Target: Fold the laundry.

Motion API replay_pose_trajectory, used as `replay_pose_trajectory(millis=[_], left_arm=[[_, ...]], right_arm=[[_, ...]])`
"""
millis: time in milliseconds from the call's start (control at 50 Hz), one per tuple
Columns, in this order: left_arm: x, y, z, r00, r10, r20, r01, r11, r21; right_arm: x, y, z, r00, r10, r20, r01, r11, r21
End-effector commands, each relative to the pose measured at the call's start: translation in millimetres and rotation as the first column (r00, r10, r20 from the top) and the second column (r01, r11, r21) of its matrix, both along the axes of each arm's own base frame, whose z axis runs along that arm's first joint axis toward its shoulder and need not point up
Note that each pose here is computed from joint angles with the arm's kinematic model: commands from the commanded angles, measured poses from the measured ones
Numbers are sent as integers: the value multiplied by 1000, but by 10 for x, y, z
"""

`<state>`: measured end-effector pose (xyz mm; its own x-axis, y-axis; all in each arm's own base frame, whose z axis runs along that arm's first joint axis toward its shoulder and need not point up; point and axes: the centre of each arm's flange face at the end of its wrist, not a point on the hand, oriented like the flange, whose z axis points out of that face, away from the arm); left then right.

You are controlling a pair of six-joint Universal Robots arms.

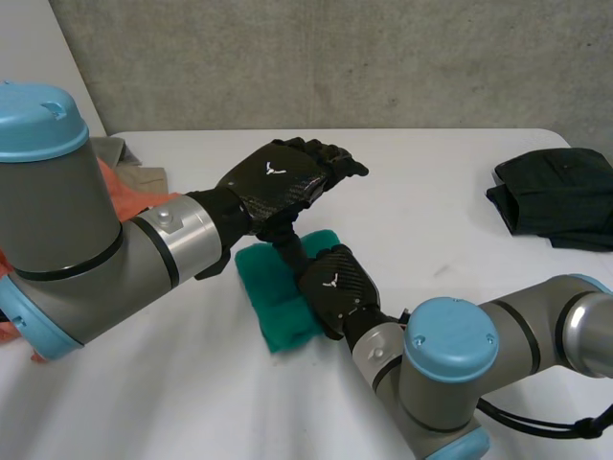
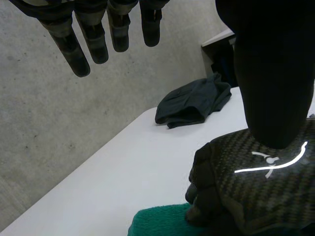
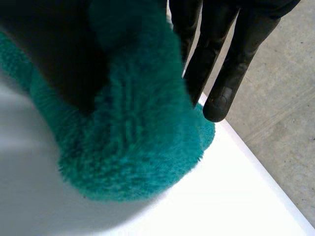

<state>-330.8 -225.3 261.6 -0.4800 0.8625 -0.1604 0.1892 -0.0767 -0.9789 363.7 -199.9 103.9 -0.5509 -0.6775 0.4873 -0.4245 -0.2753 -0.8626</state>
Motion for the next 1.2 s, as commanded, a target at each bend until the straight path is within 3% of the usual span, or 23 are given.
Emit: replay_pose_trajectory(millis=[20, 140, 280, 420, 540, 600, 680, 820, 920, 1060, 1200], left_arm=[[11, -9, 29, 1000, 5, -11, -5, 1000, 4], [29, -21, 63, 1000, 11, -16, -11, 1000, -5], [30, -22, 72, 1000, 13, -17, -13, 1000, -8], [37, -9, 136, 1000, 13, -27, -13, 1000, -22], [49, 0, 206, 999, 14, -38, -15, 999, -41], [49, 1, 225, 999, 13, -41, -15, 999, -46], [45, 5, 240, 999, 12, -43, -14, 999, -52], [37, 14, 268, 999, 8, -47, -11, 998, -60], [28, 8, 232, 999, 7, -43, -9, 999, -52], [32, 3, 164, 999, 20, -31, -21, 999, -34], [24, 15, 146, 999, 20, -26, -21, 999, -29]], right_arm=[[-64, -123, 70, 999, -36, 13, 36, 999, 0], [-534, -662, 290, 986, -168, 19, 168, 986, -2], [-875, -1227, 468, 980, -190, 63, 193, 979, -58], [-1147, -1902, 859, 952, -246, 182, 276, 947, -163], [-1420, -2422, 1459, 872, -226, 435, 354, 904, -241], [-1729, -2710, 1641, 833, -225, 506, 405, 870, -280], [-2036, -2976, 1715, 813, -232, 534, 448, 835, -319], [-2578, -3402, 1345, 794, -299, 529, 517, 790, -328], [-2901, -3581, 636, 807, -332, 488, 510, 809, -293], [-3297, -3494, -140, 806, -440, 396, 550, 805, -223], [-3589, -3356, -115, 795, -528, 298, 599, 760, -252]])
